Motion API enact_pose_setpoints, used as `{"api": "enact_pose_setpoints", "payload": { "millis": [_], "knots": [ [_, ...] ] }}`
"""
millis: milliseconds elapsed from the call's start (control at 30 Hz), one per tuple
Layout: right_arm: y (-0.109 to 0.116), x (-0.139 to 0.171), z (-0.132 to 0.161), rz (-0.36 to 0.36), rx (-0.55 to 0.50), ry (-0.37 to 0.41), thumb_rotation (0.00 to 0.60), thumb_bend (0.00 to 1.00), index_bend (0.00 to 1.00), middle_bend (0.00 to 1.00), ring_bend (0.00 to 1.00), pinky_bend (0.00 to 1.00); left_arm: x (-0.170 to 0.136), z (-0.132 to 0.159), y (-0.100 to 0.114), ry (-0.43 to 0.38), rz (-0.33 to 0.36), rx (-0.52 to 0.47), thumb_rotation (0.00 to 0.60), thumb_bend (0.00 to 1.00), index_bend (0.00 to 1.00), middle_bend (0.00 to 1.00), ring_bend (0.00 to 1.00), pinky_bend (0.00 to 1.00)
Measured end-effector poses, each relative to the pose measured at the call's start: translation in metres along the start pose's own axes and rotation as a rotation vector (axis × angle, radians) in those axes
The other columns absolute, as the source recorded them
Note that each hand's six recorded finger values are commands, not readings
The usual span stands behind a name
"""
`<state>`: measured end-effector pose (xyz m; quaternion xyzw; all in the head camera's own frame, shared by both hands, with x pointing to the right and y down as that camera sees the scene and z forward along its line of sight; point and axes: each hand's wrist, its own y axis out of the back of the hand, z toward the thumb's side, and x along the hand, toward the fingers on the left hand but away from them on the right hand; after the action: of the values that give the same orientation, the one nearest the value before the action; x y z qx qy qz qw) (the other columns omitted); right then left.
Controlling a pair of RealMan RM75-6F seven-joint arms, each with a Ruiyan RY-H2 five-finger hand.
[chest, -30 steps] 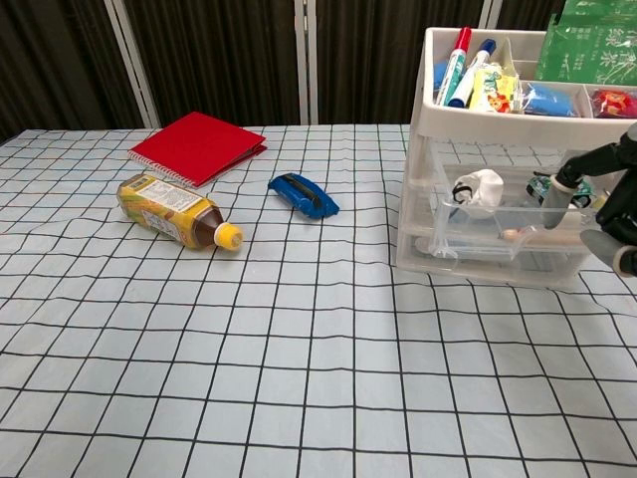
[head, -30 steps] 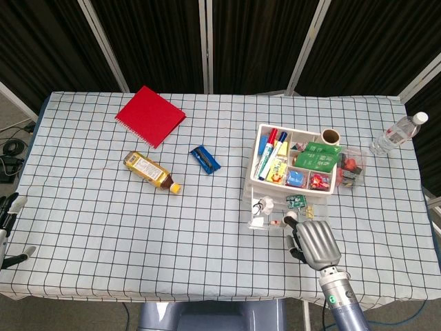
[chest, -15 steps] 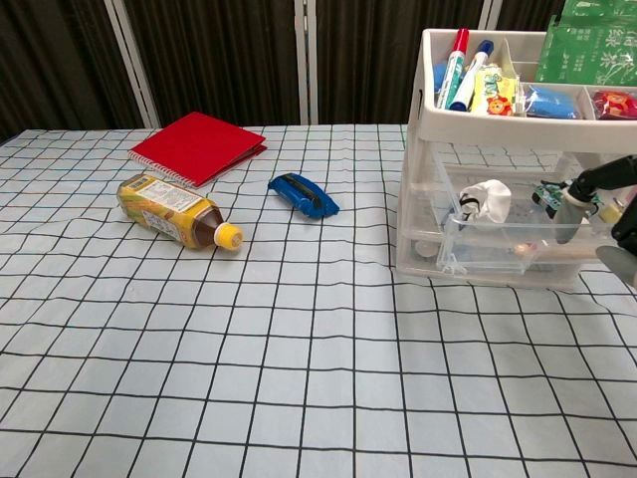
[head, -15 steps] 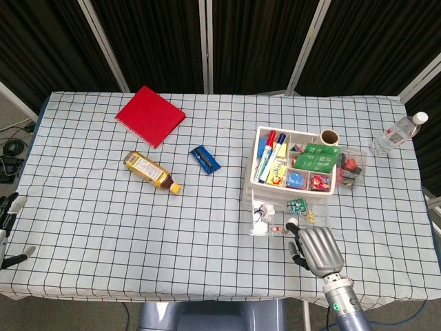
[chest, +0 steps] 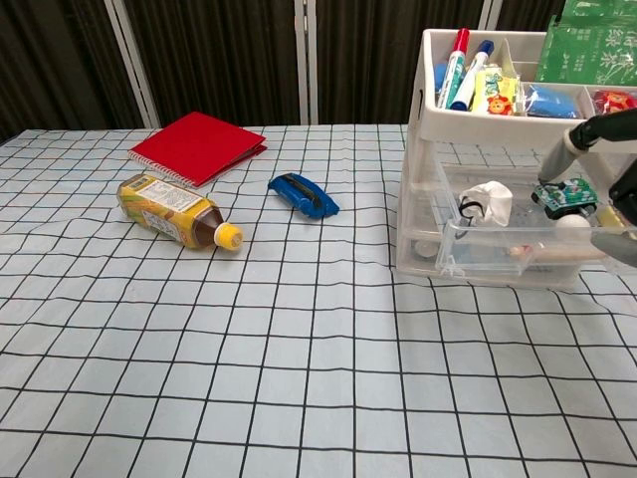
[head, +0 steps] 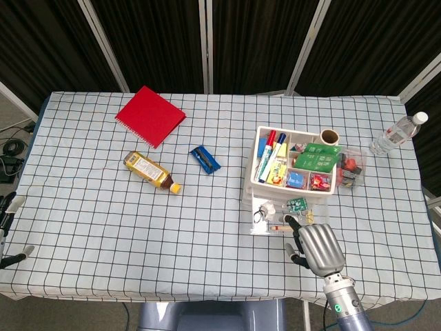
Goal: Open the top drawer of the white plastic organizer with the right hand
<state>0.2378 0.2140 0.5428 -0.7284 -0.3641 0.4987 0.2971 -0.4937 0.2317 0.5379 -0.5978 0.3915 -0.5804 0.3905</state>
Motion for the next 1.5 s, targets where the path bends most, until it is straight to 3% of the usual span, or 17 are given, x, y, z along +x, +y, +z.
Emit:
{"api": "enact_pose_setpoints", "payload": {
  "millis": [200,333,533,633,833,1067,1500],
  "knots": [
    [0.025,-0.001,0.012,-0.062,-0.012,0.032,0.600,0.24,0.31,0.78,0.79,0.68,-0.001,-0.001,0.002,0.002,0.008,-0.005,0.600,0.00,0.00,0.00,0.00,0.00],
    [0.047,-0.011,0.027,-0.109,-0.019,0.110,0.600,0.22,0.30,0.80,0.79,0.68,-0.001,-0.001,0.003,0.003,0.011,-0.006,0.600,0.00,0.00,0.00,0.00,0.00],
    [0.065,-0.032,0.039,-0.101,0.045,0.179,0.600,0.21,0.36,0.96,0.93,0.71,-0.001,-0.002,0.005,0.006,0.015,-0.008,0.600,0.00,0.00,0.00,0.00,0.00],
    [0.063,-0.038,0.039,-0.081,0.083,0.174,0.600,0.21,0.41,1.00,0.99,0.76,-0.001,-0.002,0.004,0.005,0.015,-0.007,0.600,0.00,0.00,0.00,0.00,0.00],
    [0.051,-0.055,0.040,-0.030,0.204,0.153,0.600,0.21,0.45,1.00,1.00,0.82,-0.001,-0.003,0.006,0.008,0.019,-0.011,0.600,0.00,0.00,0.00,0.00,0.00],
    [0.029,-0.074,0.047,0.008,0.301,0.133,0.600,0.21,0.46,1.00,1.00,0.83,0.000,-0.003,0.005,0.008,0.015,-0.013,0.600,0.00,0.00,0.00,0.00,0.00],
    [0.021,-0.085,0.036,0.044,0.375,0.064,0.600,0.22,0.46,1.00,1.00,0.83,0.001,-0.004,0.004,0.011,0.012,-0.008,0.600,0.00,0.00,0.00,0.00,0.00]
  ]
}}
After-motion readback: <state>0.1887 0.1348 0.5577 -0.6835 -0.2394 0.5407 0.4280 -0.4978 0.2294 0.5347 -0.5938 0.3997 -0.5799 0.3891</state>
